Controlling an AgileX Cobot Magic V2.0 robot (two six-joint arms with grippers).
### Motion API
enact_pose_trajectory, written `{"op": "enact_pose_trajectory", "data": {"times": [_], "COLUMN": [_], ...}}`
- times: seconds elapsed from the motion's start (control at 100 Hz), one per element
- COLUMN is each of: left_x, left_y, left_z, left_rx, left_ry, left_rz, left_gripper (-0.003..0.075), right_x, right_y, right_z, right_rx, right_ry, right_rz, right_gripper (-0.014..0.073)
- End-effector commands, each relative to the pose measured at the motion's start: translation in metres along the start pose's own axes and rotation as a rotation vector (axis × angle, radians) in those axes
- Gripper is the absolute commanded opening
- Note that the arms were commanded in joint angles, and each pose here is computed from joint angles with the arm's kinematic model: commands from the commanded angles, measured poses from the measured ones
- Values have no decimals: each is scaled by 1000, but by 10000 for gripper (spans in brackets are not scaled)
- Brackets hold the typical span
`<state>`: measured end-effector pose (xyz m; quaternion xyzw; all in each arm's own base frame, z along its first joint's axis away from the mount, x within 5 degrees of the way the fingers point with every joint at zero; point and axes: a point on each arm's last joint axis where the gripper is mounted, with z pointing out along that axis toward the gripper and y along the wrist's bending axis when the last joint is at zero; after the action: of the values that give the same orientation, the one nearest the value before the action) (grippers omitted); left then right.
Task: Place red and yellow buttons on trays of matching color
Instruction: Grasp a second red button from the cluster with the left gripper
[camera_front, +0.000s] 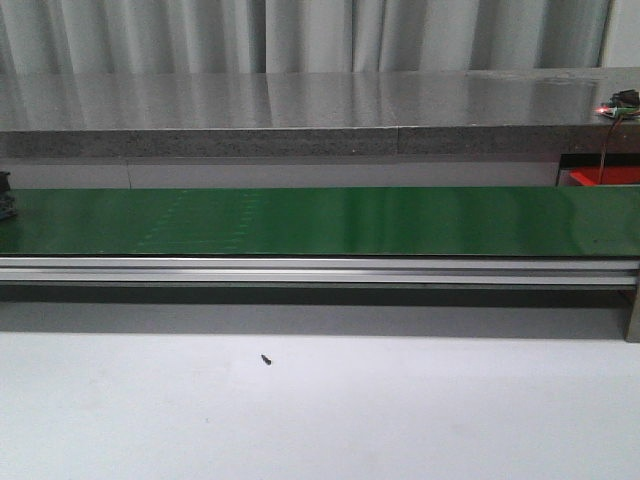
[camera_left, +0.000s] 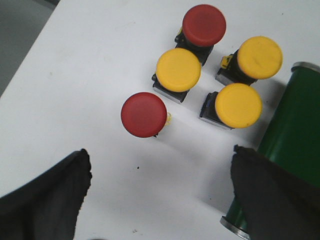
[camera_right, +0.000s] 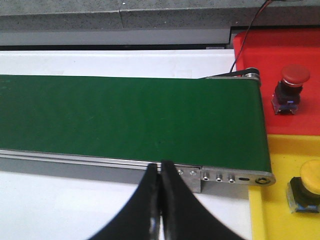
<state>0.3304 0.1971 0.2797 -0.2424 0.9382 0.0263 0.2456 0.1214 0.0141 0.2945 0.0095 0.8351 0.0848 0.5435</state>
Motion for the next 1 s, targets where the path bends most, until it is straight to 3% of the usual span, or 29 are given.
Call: {"op": "enact_pose_trajectory", "data": {"times": [0.0, 0.53, 0.77, 0.99], "left_x": [-10, -10, -16, -14], "left_y": [0, 13, 18, 19], "left_z": [-11, 40, 50, 66], "left_rx": [-2, -42, -55, -52], "left_ry": [-82, -32, -101, -82], "left_rz": [16, 39, 31, 24], "left_gripper": [567, 567, 567, 567], "right_x": [-15, -14, -14, -14], "right_y": [1, 1, 1, 1], "right_z": [-4, -4, -4, -4], "right_rx": [1, 1, 1, 1], "right_ry": [-97, -93, -92, -92], "right_rz": [-11, -11, -11, -11], "right_gripper": [-66, -66, -66, -66]}}
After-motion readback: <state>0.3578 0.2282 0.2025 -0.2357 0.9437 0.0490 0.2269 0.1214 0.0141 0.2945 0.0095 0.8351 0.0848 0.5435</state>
